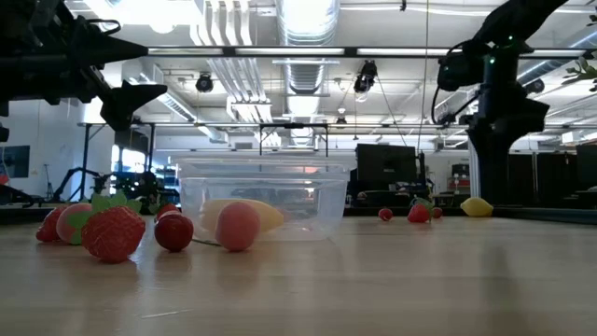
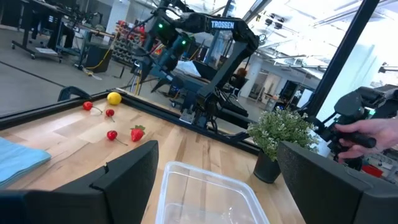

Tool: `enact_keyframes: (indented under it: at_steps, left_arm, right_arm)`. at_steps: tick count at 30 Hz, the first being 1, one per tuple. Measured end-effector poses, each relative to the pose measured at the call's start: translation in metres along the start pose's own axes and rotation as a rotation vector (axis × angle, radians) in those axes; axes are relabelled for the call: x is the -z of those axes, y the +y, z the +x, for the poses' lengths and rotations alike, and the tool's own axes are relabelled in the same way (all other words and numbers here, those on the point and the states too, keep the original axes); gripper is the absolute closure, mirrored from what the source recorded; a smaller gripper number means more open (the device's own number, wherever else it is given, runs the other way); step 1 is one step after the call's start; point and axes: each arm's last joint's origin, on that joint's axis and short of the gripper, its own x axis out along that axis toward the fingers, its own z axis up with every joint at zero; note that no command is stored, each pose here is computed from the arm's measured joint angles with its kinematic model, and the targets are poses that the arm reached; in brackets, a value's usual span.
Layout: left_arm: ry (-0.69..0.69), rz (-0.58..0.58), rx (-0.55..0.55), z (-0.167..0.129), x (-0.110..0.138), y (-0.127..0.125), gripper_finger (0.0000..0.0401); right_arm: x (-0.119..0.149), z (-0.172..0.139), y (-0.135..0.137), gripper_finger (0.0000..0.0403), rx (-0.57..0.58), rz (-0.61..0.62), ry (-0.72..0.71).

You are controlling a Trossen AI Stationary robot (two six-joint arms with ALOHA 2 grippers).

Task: Pick and placing Produce into tupperware
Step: Put the yellow lemon into the transparent bin

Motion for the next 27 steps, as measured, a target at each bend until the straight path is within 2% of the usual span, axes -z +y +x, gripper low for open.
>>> enact_keyframes:
  at_steps: [3, 6, 12, 18, 27]
  left_arm:
    - [0.0, 0.0, 0.0, 0.0, 0.0, 0.0, 0.0087]
    - [0.0, 0.0, 0.0, 0.0, 0.0, 0.0, 0.0087]
    - [0.0, 0.0, 0.0, 0.0, 0.0, 0.0, 0.0087]
    - [0.0, 0.0, 0.0, 0.0, 0.0, 0.0, 0.0087]
    - [0.001, 0.0, 0.0, 0.0, 0.0, 0.0, 0.0087]
  right_arm:
    - [0.005, 0.004, 0.005, 0.0197, -0.038, 0.004, 0.033]
    - [0.004, 0.008, 0.004, 0.0197, -0.008, 0.024, 0.009]
    - [0.003, 0.021, 0.0, 0.0197, 0.035, 0.168, -0.046]
    - [0.006, 0.03, 0.016, 0.0197, -0.05, 0.189, -0.061]
    - [0.005, 0.05, 0.03, 0.0197, -0.005, 0.213, -0.119]
